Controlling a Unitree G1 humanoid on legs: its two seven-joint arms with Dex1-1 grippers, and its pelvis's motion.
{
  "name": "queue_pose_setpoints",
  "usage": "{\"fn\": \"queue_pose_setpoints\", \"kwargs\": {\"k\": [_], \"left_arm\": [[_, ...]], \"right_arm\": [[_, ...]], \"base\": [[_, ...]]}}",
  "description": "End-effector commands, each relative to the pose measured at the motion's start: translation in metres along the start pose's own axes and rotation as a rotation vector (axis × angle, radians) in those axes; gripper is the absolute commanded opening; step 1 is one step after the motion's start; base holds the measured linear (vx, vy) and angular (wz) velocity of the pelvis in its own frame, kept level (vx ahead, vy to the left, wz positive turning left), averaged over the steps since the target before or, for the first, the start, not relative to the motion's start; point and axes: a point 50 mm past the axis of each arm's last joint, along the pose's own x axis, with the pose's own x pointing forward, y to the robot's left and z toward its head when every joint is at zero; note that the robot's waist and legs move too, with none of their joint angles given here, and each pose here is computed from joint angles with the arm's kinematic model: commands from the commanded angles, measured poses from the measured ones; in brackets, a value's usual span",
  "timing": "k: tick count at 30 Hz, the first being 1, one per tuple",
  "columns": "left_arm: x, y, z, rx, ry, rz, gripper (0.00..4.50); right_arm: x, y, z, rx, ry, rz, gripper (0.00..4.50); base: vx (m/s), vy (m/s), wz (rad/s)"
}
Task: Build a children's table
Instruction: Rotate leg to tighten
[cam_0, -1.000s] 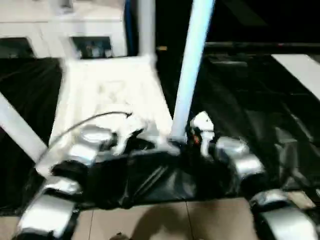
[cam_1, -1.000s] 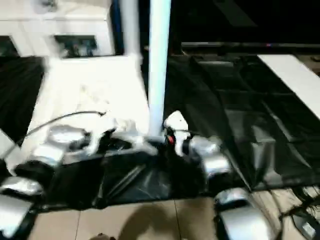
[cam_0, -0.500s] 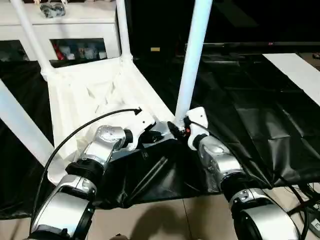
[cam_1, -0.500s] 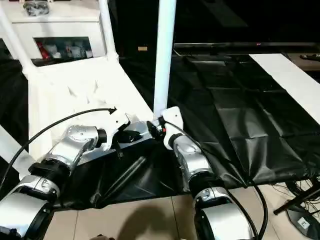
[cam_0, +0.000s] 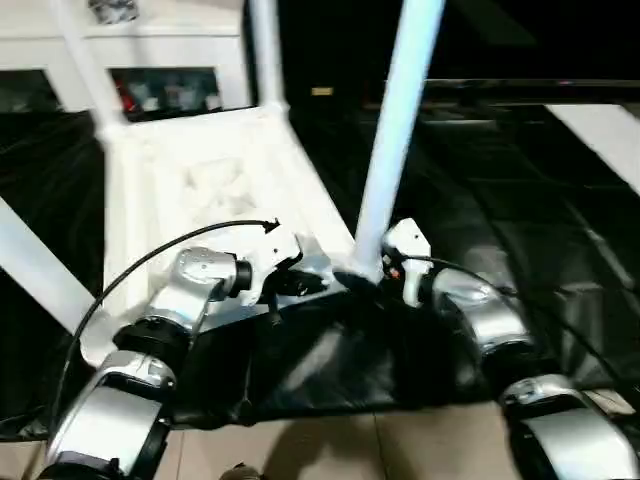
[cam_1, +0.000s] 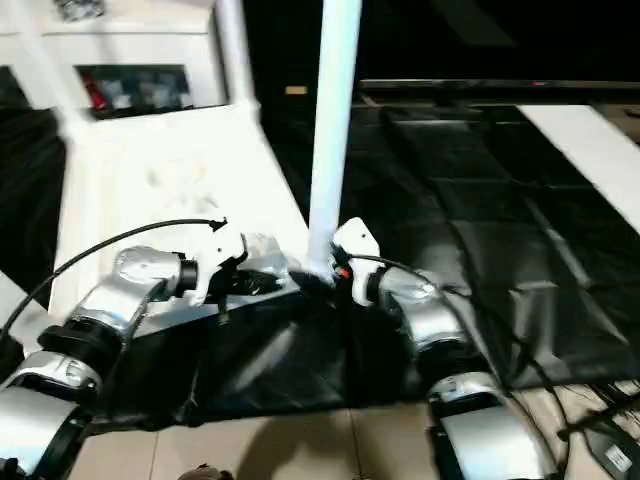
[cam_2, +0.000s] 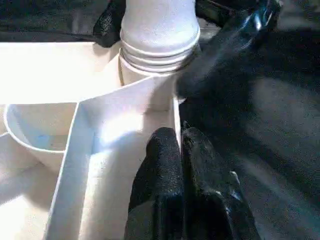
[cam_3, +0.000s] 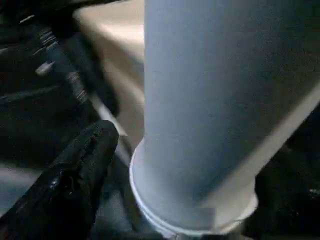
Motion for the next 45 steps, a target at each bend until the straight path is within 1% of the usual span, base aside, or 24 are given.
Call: {"fn": "queue_pose_setpoints", "kwargs": {"k": [1,4,6,8,10,11,14,15,17,20,23,24,25,27,29,31,32,34,35,36,40,41,42,45], "left_arm": [[0.008,-0.010,0.000,0.020,0.001,-0.124,0.00],[0.005,-0.010,0.001,0.026,-0.002,-0.150,0.00],[0.003,-0.011,0.002,0.029,-0.005,-0.171,0.00],[-0.001,-0.012,0.002,0.029,-0.008,-0.212,0.00],[-0.001,-0.013,0.002,0.029,-0.010,-0.222,0.00],[-0.003,-0.013,0.002,0.031,-0.004,-0.240,0.00],[-0.005,-0.015,0.000,0.035,0.010,-0.272,0.00],[-0.005,-0.015,0.000,0.035,0.010,-0.272,0.00],[-0.006,-0.014,0.000,0.035,0.012,-0.268,0.00],[-0.006,-0.013,0.000,0.034,0.012,-0.262,0.00],[-0.006,-0.012,0.000,0.008,-0.001,-0.244,0.00],[-0.004,-0.012,0.000,0.000,0.002,-0.226,0.00],[-0.001,-0.009,-0.001,-0.022,0.017,-0.174,0.00],[0.002,-0.006,-0.002,-0.039,0.033,-0.125,0.00],[0.003,-0.005,-0.002,-0.045,0.041,-0.104,0.00],[0.013,-0.002,0.000,-0.084,0.024,-0.026,0.00],[0.022,-0.001,0.002,-0.105,0.020,0.014,0.00],[0.029,-0.001,0.005,-0.114,0.017,0.046,0.00],[0.043,-0.002,0.011,-0.141,-0.003,0.091,0.00],[0.047,-0.002,0.012,-0.150,-0.009,0.103,0.00],[0.057,-0.004,0.016,-0.151,-0.010,0.131,0.00],[0.059,-0.004,0.016,-0.150,-0.009,0.135,0.00],[0.062,-0.005,0.017,-0.149,-0.008,0.147,0.00],[0.061,-0.005,0.016,-0.147,-0.002,0.151,0.00]], "right_arm": [[0.003,0.006,0.006,-0.044,0.014,0.117,4.03],[0.000,0.006,0.007,-0.049,0.026,0.170,4.03],[-0.001,0.007,0.008,-0.052,0.030,0.204,3.77],[-0.002,0.008,0.011,-0.053,0.032,0.262,3.66],[-0.002,0.008,0.011,-0.052,0.033,0.278,3.57],[-0.003,0.009,0.011,-0.058,0.044,0.306,3.36],[-0.004,0.010,0.011,-0.061,0.071,0.359,3.18],[-0.004,0.010,0.011,-0.061,0.071,0.359,3.01],[-0.002,0.011,0.011,-0.057,0.072,0.372,3.01],[-0.002,0.011,0.011,-0.054,0.071,0.377,2.79],[0.002,0.014,0.011,-0.019,0.029,0.362,2.73],[0.005,0.013,0.011,0.018,-0.011,0.312,2.73],[0.010,0.011,0.010,0.048,-0.033,0.218,2.72],[0.013,0.010,0.007,0.057,-0.033,0.134,2.72],[0.015,0.009,0.005,0.057,-0.029,0.095,2.72],[0.024,0.006,-0.001,0.109,-0.021,-0.081,2.71],[0.032,0.007,-0.005,0.164,-0.018,-0.194,2.70],[0.039,0.009,-0.007,0.200,-0.018,-0.254,2.70],[0.053,0.014,-0.007,0.243,-0.012,-0.370,2.70],[0.058,0.016,-0.007,0.257,-0.009,-0.411,2.70],[0.072,0.023,0.001,0.253,-0.032,-0.428,2.70],[0.075,0.025,0.004,0.246,-0.045,-0.424,3.05],[0.079,0.026,0.011,0.229,-0.085,-0.434,3.40],[0.078,0.023,0.016,0.229,-0.124,-0.441,3.46]], "base": [[0.000,0.000,0.00],[0.000,0.000,0.00],[0.000,0.000,0.00],[0.000,0.000,0.00],[0.000,0.000,0.00],[0.000,0.000,0.00],[0.000,0.000,0.00],[0.000,0.000,0.00],[0.000,0.000,0.00],[0.000,0.000,0.00],[0.000,0.000,0.00],[0.000,0.000,0.00],[0.000,0.000,0.00],[0.000,0.000,0.00],[0.000,0.000,0.00],[0.000,0.000,0.00],[0.000,0.000,0.00],[0.000,0.000,0.00],[0.000,0.000,0.00],[0.000,0.000,0.00],[0.000,0.000,0.00],[0.000,0.000,0.00],[0.000,0.000,0.00],[0.000,0.000,0.00]]}}
